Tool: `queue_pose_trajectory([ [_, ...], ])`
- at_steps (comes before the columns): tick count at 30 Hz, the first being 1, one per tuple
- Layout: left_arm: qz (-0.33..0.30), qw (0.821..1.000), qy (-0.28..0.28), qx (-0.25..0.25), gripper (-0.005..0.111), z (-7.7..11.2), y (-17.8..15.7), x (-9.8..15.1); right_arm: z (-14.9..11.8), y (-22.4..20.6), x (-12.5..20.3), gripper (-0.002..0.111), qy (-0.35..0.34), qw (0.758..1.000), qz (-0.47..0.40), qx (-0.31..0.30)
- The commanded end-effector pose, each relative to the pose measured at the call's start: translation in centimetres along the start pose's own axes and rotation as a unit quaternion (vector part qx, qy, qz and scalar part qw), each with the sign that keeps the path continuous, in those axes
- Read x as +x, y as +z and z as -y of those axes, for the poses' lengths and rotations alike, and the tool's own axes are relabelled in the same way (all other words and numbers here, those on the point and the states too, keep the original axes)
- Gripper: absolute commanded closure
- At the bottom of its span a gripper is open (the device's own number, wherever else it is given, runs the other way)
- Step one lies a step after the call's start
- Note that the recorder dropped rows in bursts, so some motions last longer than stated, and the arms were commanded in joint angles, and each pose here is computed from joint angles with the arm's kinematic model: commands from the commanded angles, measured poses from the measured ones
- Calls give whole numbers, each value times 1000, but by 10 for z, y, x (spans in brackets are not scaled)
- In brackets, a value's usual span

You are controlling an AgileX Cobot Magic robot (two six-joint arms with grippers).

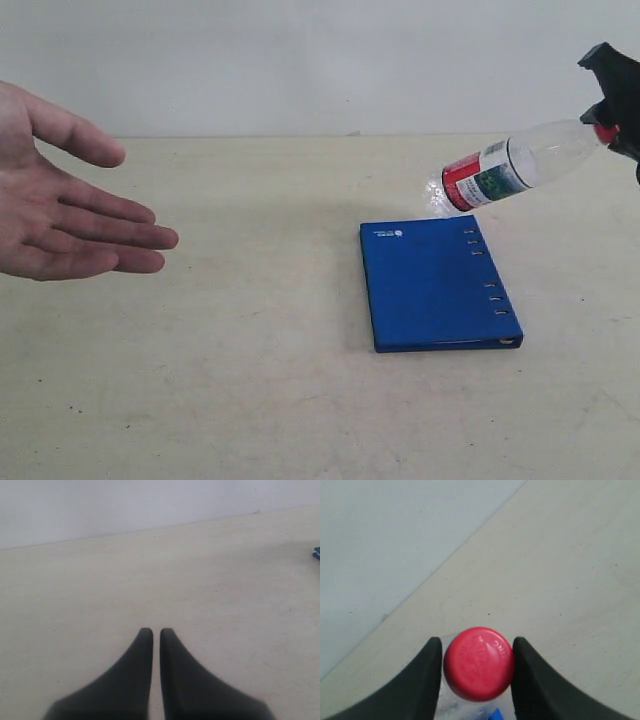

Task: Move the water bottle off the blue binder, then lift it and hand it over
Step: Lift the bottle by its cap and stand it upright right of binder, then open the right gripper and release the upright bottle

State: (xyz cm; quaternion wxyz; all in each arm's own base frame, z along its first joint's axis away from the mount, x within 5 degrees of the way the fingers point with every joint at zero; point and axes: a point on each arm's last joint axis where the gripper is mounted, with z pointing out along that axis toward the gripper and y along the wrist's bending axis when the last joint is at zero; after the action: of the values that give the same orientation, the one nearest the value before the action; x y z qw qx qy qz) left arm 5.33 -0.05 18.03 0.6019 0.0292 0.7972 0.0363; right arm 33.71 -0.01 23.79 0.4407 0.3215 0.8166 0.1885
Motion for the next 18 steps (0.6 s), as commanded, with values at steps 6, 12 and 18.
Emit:
queue_pose_trajectory([
  [6, 2, 1000, -1, 2, 102, 0, 0, 0, -8, -15, -19, 108, -183, 982, 47, 12],
  [12, 2, 1000, -1, 2, 102, 0, 0, 0, -18, -14, -29, 108, -380, 923, 60, 11],
  [18, 2, 1000, -1, 2, 102, 0, 0, 0, -16, -10, -27, 108, -392, 918, 53, 13],
])
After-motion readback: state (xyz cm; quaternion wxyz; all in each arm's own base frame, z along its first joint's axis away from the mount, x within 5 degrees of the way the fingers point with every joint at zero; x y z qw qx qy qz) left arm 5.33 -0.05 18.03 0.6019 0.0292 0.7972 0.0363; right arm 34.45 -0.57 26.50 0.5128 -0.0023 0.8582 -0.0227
